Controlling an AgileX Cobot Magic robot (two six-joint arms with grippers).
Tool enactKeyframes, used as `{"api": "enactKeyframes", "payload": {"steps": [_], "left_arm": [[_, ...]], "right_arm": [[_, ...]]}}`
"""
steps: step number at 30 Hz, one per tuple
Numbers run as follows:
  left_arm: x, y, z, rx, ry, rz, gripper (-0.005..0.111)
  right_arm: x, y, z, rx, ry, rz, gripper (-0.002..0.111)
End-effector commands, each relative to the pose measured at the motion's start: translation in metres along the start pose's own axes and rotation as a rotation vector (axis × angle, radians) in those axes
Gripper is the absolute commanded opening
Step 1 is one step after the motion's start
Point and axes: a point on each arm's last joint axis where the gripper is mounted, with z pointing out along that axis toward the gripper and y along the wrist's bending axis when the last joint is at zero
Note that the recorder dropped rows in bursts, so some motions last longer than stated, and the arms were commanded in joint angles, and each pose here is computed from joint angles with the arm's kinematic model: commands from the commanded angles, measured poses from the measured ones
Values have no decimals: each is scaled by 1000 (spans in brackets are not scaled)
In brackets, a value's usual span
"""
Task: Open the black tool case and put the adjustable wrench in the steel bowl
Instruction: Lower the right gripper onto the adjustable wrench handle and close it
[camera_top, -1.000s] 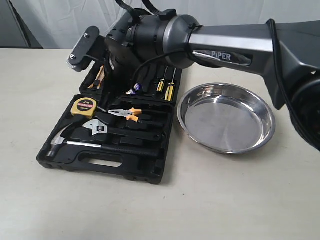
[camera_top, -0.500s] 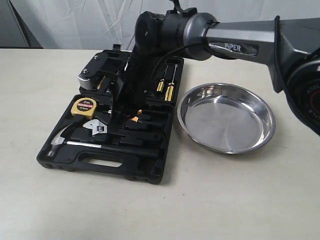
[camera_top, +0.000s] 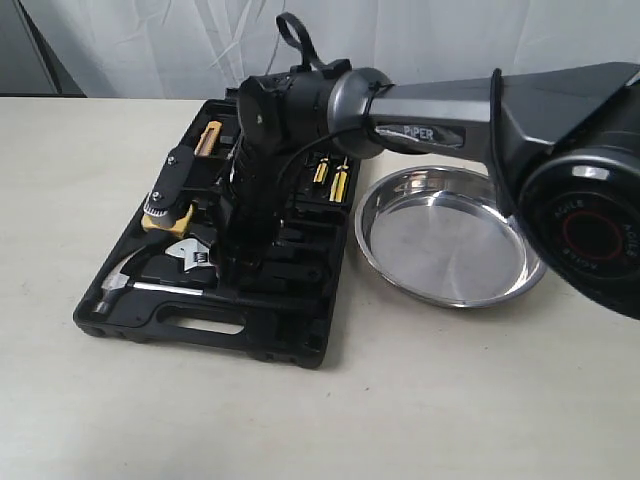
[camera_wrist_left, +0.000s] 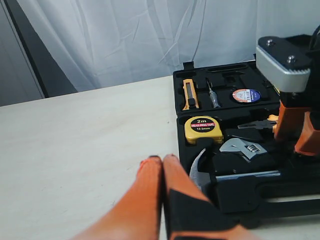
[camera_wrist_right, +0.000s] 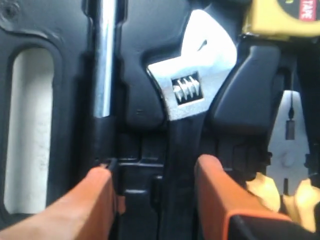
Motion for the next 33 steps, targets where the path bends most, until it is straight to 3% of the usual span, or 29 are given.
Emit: {"api": "enactKeyframes", "payload": {"steps": [1, 8, 12, 19, 33], "left_arm": [[-2, 0, 0, 3, -13, -4, 0], [-2, 0, 0, 3, -13, -4, 0], [-2, 0, 0, 3, -13, -4, 0], [-2, 0, 0, 3, -13, -4, 0], [-2, 0, 0, 3, -13, -4, 0]], "right_arm": [[2, -4, 13, 34, 5, -23, 47], [14, -5, 40, 33, 75, 9, 45], [20, -3, 39, 7, 135, 3, -1], [29, -5, 37, 36, 247, 40, -1], [10, -5, -6, 76, 129, 65, -1]]}}
